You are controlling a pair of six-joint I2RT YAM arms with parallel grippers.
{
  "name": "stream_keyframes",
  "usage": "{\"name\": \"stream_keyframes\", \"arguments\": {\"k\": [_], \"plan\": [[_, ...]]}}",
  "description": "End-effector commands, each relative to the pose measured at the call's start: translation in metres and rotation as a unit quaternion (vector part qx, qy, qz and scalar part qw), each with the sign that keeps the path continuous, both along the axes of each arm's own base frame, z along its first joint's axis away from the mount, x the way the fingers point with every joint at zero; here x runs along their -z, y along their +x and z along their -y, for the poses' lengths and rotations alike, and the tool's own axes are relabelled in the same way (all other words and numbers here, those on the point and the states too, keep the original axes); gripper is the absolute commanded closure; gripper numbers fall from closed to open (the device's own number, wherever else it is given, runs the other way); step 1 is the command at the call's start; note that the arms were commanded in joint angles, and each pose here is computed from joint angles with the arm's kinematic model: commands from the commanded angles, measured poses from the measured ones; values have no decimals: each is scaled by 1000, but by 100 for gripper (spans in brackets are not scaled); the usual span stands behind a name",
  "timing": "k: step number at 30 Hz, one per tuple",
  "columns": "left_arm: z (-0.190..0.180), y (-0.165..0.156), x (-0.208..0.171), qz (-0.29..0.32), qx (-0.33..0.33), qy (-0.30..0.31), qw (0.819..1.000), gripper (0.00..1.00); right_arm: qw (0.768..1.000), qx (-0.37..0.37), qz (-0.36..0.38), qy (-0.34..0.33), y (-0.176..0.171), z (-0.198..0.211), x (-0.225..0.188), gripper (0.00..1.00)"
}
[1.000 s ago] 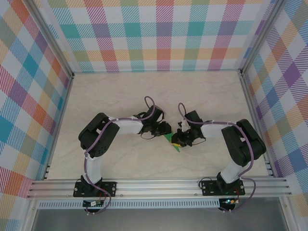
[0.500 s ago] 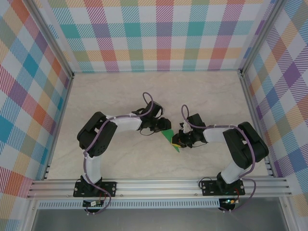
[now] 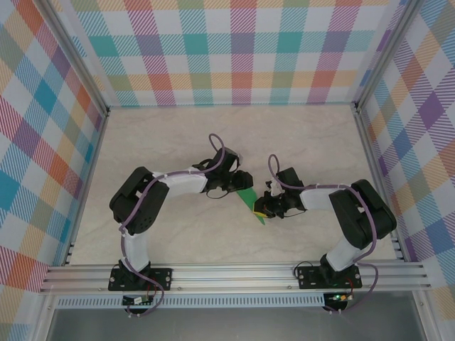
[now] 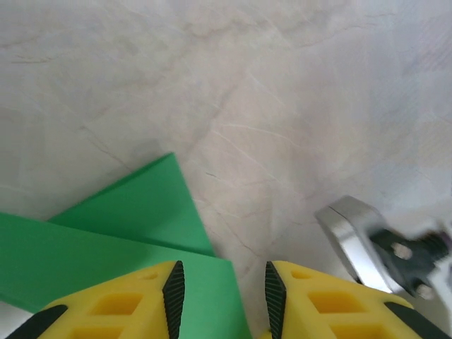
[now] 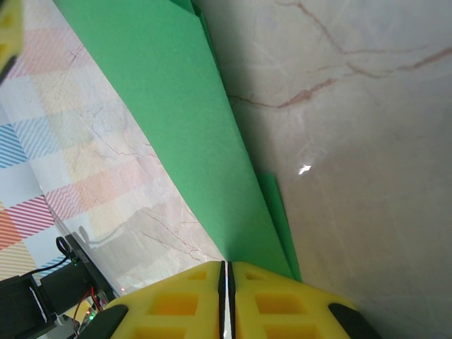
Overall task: Fold a paper plane with a square sheet of paper (pick it up from the middle)
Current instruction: Fold the wing for the fifth time at the center of the table.
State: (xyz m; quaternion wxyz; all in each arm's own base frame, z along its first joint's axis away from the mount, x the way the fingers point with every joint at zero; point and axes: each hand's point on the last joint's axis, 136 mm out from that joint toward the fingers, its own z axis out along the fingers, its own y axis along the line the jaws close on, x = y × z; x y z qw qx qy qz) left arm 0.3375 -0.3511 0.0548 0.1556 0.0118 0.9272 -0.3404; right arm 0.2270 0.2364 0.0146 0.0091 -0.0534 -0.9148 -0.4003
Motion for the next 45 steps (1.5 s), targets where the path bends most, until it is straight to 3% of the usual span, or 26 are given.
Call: {"name": "stream_keyframes", "arguments": {"k": [1,8,27,39,45], "plan": [[-19,7,29,-5,-26,42,999,63,995,6,-77,-62,-33,21,36,87],[-41,13,48,-15,-48,71,996,64,994,8,-77,-71,-37,25,36,87],[-62,35,52,16,-42,51,998,65,995,7,-76,-62,-38,23,33,87],[-81,43,20,72,-54,55,994,63,996,9,-74,-47,-33,18,31,86],[-78,39,-21,92,-62,18,994,61,997,18,-66,-32,-28,12,19,86]]}}
